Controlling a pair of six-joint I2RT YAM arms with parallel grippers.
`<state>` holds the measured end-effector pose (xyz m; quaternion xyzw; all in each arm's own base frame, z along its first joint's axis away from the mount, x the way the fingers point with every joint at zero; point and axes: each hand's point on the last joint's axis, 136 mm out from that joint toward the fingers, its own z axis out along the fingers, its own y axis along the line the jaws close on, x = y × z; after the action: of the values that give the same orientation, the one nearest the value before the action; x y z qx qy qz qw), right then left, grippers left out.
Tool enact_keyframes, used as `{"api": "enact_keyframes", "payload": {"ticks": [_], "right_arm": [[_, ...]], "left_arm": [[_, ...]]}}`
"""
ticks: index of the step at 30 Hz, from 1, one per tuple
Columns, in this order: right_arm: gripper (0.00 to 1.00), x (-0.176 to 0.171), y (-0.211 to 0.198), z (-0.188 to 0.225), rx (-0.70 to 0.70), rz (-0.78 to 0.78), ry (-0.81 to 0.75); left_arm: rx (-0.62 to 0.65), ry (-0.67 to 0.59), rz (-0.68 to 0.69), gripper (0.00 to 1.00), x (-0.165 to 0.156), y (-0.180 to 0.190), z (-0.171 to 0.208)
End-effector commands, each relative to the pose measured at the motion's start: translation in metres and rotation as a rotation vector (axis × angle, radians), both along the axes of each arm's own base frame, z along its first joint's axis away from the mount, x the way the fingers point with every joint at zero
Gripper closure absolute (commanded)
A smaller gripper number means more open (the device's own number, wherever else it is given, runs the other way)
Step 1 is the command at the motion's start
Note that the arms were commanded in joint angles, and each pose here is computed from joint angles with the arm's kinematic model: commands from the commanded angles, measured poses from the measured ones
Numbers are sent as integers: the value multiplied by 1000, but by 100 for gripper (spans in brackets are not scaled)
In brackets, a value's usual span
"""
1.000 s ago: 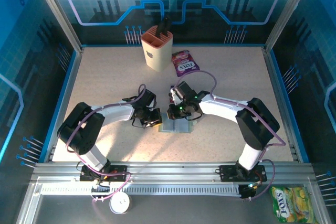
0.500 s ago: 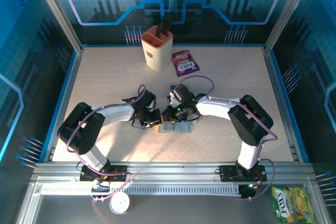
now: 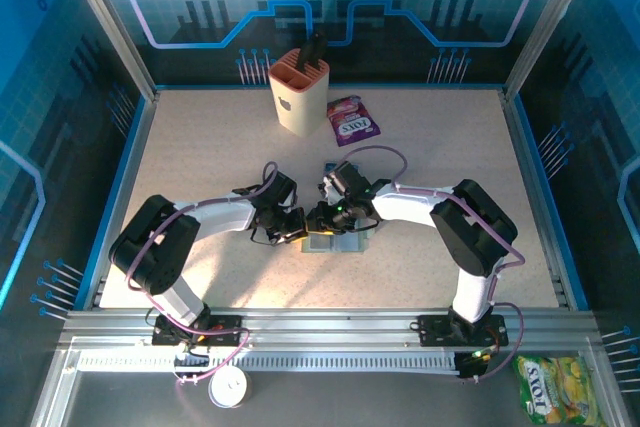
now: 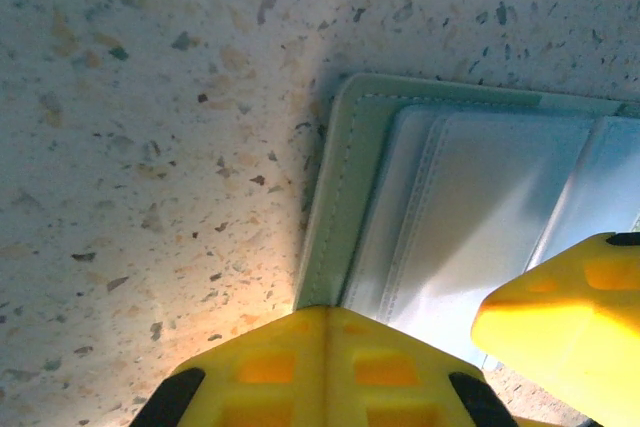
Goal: Take the credit cards out of the card holder
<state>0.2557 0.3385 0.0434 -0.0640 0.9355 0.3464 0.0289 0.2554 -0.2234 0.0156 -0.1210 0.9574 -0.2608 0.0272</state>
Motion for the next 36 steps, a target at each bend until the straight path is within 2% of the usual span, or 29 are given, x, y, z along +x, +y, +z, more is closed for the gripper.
{"api": "enact_keyframes", "payload": {"ticks": [1, 8, 26, 36], "right_arm": [[63, -14, -6, -19, -53, 4, 57], [61, -15, -18, -26, -109, -9, 64], [62, -10, -43, -21, -126, -45, 47], [62, -5, -41, -14, -25, -44, 35]], "left_arm": [[27, 31, 8, 97, -10, 9, -7], [26, 33, 4, 98, -9, 8, -7], [33, 40, 1, 97, -8, 8, -8], [17, -4, 16, 98, -3, 7, 8]]}}
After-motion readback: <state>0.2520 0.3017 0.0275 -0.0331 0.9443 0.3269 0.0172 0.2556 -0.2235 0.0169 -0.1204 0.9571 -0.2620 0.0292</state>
